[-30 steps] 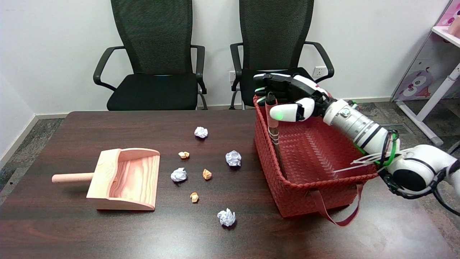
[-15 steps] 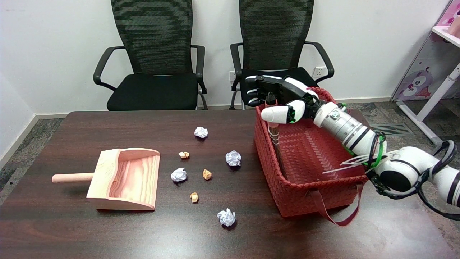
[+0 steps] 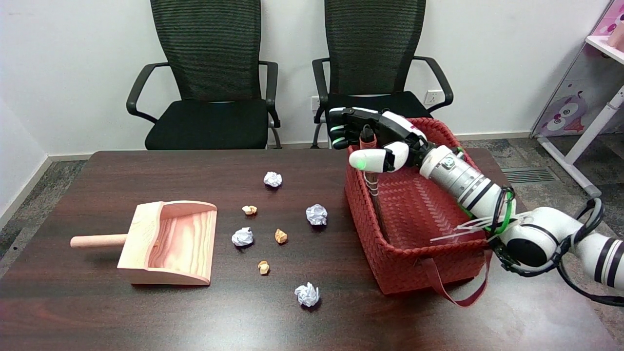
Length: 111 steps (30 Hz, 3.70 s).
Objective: Pick up the broom by its handle.
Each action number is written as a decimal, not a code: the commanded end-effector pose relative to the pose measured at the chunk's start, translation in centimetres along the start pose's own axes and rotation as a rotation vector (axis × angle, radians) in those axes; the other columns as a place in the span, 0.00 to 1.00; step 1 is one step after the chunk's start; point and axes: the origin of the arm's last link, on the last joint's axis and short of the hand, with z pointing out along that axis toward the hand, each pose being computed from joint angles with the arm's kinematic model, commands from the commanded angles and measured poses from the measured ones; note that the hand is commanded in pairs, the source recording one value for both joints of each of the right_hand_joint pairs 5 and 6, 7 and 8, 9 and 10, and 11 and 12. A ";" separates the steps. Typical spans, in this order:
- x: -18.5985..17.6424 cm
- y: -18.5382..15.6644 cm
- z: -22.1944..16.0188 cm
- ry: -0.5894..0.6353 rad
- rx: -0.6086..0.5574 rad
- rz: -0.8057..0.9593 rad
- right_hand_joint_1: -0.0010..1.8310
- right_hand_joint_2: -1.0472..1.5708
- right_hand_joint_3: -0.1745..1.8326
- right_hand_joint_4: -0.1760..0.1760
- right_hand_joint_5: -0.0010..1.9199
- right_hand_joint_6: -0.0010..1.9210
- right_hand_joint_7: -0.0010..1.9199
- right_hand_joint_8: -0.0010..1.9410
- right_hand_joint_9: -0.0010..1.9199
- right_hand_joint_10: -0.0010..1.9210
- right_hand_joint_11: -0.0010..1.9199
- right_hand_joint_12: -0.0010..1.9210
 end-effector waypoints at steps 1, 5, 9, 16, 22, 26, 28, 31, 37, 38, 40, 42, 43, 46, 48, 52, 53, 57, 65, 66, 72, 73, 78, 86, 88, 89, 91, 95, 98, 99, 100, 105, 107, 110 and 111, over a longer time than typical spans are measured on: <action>-0.7 0.8 -0.2 -0.001 0.001 0.019 0.52 0.40 0.54 0.09 0.18 0.18 0.18 0.17 0.24 0.24 0.31 0.31; -0.8 0.9 -0.2 -0.002 0.000 0.021 0.52 0.41 0.53 0.08 0.18 0.18 0.18 0.17 0.24 0.24 0.31 0.31; -1.1 0.9 -0.2 -0.002 0.002 0.031 0.52 0.42 0.52 0.08 0.18 0.18 0.18 0.18 0.26 0.26 0.33 0.33; -1.1 1.0 -0.2 0.000 0.002 0.032 0.53 0.44 0.51 0.08 0.21 0.21 0.21 0.20 0.31 0.31 0.48 0.48; -1.0 1.1 -0.2 0.001 -0.001 0.030 0.53 0.46 0.51 0.09 0.24 0.24 0.24 0.23 0.38 0.38 0.72 0.72; -1.1 1.3 -0.2 0.005 -0.004 0.033 0.53 0.46 0.51 0.09 0.27 0.27 0.27 0.27 0.49 0.49 0.84 0.83; -1.1 1.4 -0.2 0.007 -0.005 0.036 0.53 0.47 0.51 0.08 0.30 0.30 0.30 0.30 0.53 0.53 0.86 0.86; -1.0 1.5 -0.1 0.011 -0.007 0.035 0.52 0.48 0.50 0.05 0.35 0.35 0.35 0.35 0.57 0.57 0.89 0.89; -1.0 1.6 -0.1 0.020 0.000 0.038 0.53 0.52 0.48 0.00 0.46 0.46 0.46 0.45 0.63 0.63 0.92 0.92; -1.0 1.6 -0.1 0.020 0.000 0.037 0.53 0.52 0.49 0.00 0.47 0.47 0.47 0.46 0.64 0.64 0.92 0.92; -0.9 1.7 -0.1 0.021 -0.001 0.036 0.53 0.53 0.49 0.02 0.49 0.49 0.49 0.49 0.65 0.65 0.93 0.93; -0.9 1.7 -0.1 0.022 -0.003 0.036 0.53 0.54 0.49 0.14 0.52 0.52 0.52 0.52 0.69 0.69 0.94 0.94; -0.9 1.7 -0.1 0.022 -0.003 0.035 0.52 0.55 0.49 0.23 0.54 0.54 0.54 0.53 0.70 0.70 0.94 0.94; -0.8 1.7 -0.1 0.023 -0.003 0.034 0.52 0.57 0.50 0.59 0.60 0.60 0.60 0.60 0.74 0.74 0.95 0.95; -0.8 1.8 -0.1 0.024 -0.004 0.033 0.51 0.58 0.50 0.88 0.65 0.65 0.65 0.65 0.75 0.75 0.96 0.96; -0.8 1.7 -0.1 0.025 -0.003 0.033 0.49 0.62 0.49 0.88 0.77 0.77 0.77 0.77 0.76 0.76 0.96 0.96; -0.8 1.7 -0.1 0.025 -0.003 0.033 0.50 0.62 0.49 0.91 0.79 0.79 0.79 0.78 0.77 0.77 0.96 0.96; -0.8 1.7 -0.1 0.025 -0.001 0.033 0.49 0.63 0.49 0.86 0.81 0.81 0.81 0.80 0.78 0.78 0.97 0.97; -0.6 1.6 -0.2 0.032 0.012 0.030 0.49 0.59 0.53 0.93 0.75 0.75 0.75 0.75 0.80 0.80 0.98 0.98; -0.6 1.6 -0.1 0.032 0.013 0.030 0.49 0.59 0.53 0.96 0.76 0.76 0.76 0.75 0.80 0.80 0.98 0.98; -0.5 1.6 -0.1 0.033 0.012 0.029 0.49 0.68 0.48 1.00 0.96 0.96 0.96 0.95 0.83 0.83 1.00 1.00; -0.5 1.6 -0.1 0.033 0.011 0.028 0.49 0.71 0.47 1.00 0.99 0.99 0.99 0.98 0.86 0.86 1.00 1.00; -0.5 1.6 0.0 0.033 0.011 0.028 0.48 0.76 0.44 1.00 1.00 1.00 1.00 0.99 0.97 0.97 1.00 1.00; -0.2 1.2 0.3 0.039 0.021 0.018 0.49 0.84 0.47 1.00 1.00 1.00 1.00 0.99 1.00 1.00 1.00 1.00; 0.0 0.9 0.5 0.043 0.030 0.014 0.47 0.87 0.48 1.00 1.00 1.00 1.00 0.99 1.00 1.00 1.00 1.00; 0.1 0.8 0.5 0.045 0.033 0.013 0.48 0.87 0.48 1.00 1.00 1.00 1.00 0.99 1.00 1.00 1.00 1.00; 0.3 0.7 0.6 0.050 0.038 0.010 0.49 0.89 0.48 1.00 1.00 1.00 1.00 0.99 1.00 1.00 1.00 1.00; 1.0 0.2 0.8 0.069 0.049 0.005 0.49 0.93 0.51 1.00 1.00 1.00 1.00 0.99 1.00 1.00 1.00 1.00; 1.4 0.0 1.0 0.082 0.048 0.009 0.49 0.95 0.54 1.00 1.00 1.00 1.00 0.99 1.00 1.00 1.00 1.00; 1.7 -0.1 1.0 0.094 0.049 0.019 0.49 0.96 0.55 1.00 1.00 1.00 1.00 0.99 1.00 1.00 1.00 1.00; 1.9 -0.1 1.0 0.103 0.049 0.028 0.49 0.96 0.55 1.00 1.00 1.00 1.00 0.99 1.00 1.00 1.00 1.00; 3.0 -0.9 1.1 0.150 0.075 0.064 0.50 0.98 0.57 1.00 1.00 1.00 1.00 0.99 1.00 1.00 1.00 1.00; 3.5 -1.3 1.2 0.163 0.086 0.063 0.50 0.98 0.57 1.00 1.00 1.00 1.00 0.99 1.00 1.00 1.00 1.00; 4.2 -2.1 1.4 0.182 0.105 0.057 0.49 0.99 0.58 1.00 1.00 1.00 1.00 0.99 1.00 1.00 1.00 1.00; 4.6 -2.4 1.5 0.189 0.110 0.056 0.49 0.99 0.58 1.00 1.00 1.00 1.00 0.99 1.00 1.00 1.00 1.00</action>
